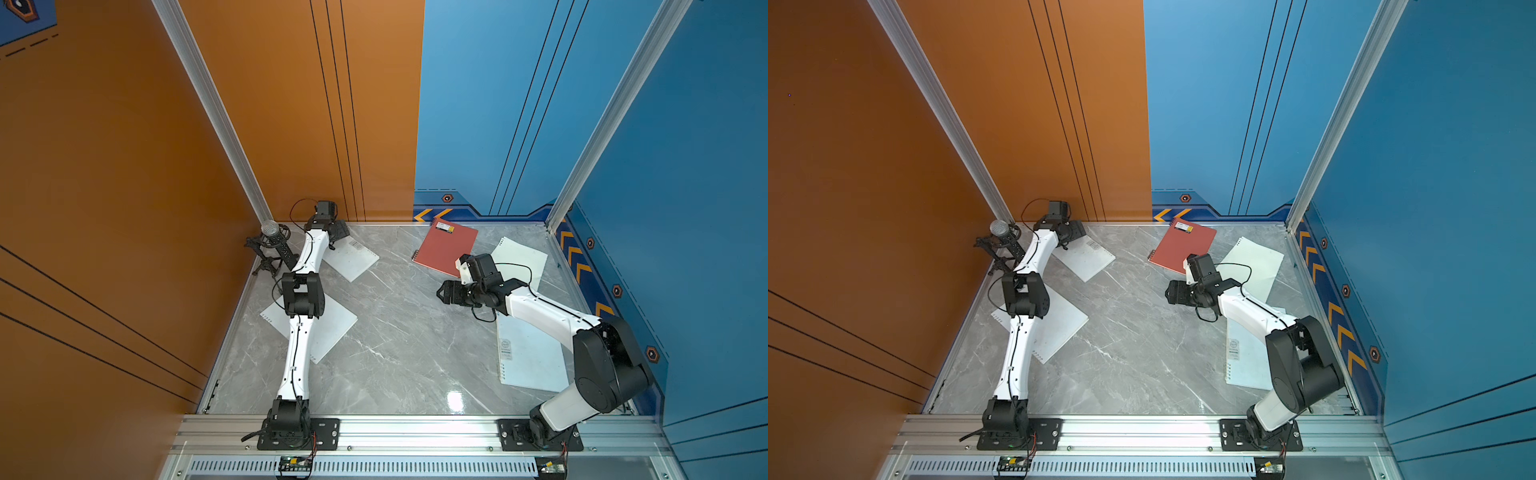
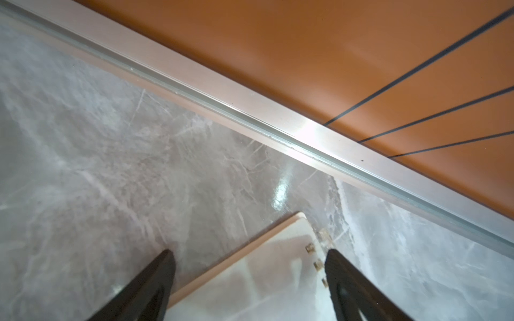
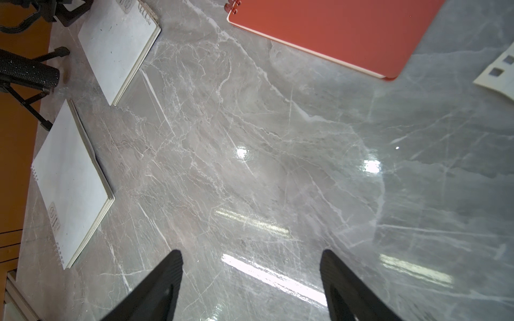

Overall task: Tear off pages from different notebooks
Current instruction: Adjust the notebook at the center of the board.

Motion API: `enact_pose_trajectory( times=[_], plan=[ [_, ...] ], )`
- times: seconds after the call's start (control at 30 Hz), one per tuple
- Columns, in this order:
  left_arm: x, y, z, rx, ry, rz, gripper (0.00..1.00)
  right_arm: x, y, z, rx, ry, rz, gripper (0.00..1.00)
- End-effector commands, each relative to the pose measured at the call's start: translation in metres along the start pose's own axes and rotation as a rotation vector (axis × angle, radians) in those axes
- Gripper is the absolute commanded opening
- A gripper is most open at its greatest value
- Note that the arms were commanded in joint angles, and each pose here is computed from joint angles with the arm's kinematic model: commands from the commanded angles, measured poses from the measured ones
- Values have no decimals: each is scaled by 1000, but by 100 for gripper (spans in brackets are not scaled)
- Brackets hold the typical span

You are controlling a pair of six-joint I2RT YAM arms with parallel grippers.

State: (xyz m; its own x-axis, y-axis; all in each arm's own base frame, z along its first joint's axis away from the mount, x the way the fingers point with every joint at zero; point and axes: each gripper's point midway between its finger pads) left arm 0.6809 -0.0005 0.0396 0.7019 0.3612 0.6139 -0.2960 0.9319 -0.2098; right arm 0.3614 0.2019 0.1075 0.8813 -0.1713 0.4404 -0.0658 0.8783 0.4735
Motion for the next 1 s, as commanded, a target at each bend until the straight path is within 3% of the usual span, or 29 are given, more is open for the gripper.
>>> enact_pose_trajectory(
  times=[0.0,0.33,0.77,0.97],
  plan=[
    [-56,-22,-2,-78,199,60,80,5,8,3,12,5,14,80],
    [-103,-68,45,-116,333,85,80,1,15,0,16,7,-35,82],
    [-172,-91,100,-140,495,39,79,-5,88,-52,178,-69,-203,75],
    [-207,-87,130,-122,556,-15,79,-7,62,-80,95,-70,-266,73]
  ],
)
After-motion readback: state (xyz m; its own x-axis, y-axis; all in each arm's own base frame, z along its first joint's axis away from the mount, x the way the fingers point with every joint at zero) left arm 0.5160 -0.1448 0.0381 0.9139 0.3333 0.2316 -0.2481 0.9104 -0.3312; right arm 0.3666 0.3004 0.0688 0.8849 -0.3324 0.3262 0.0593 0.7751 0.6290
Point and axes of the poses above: each gripper's point midway between its finger pads, its own z axis back along the fingers, its own y axis along the line the jaws close on, x = y × z, and after that the axes turned 5 degrees about -z, right-handed
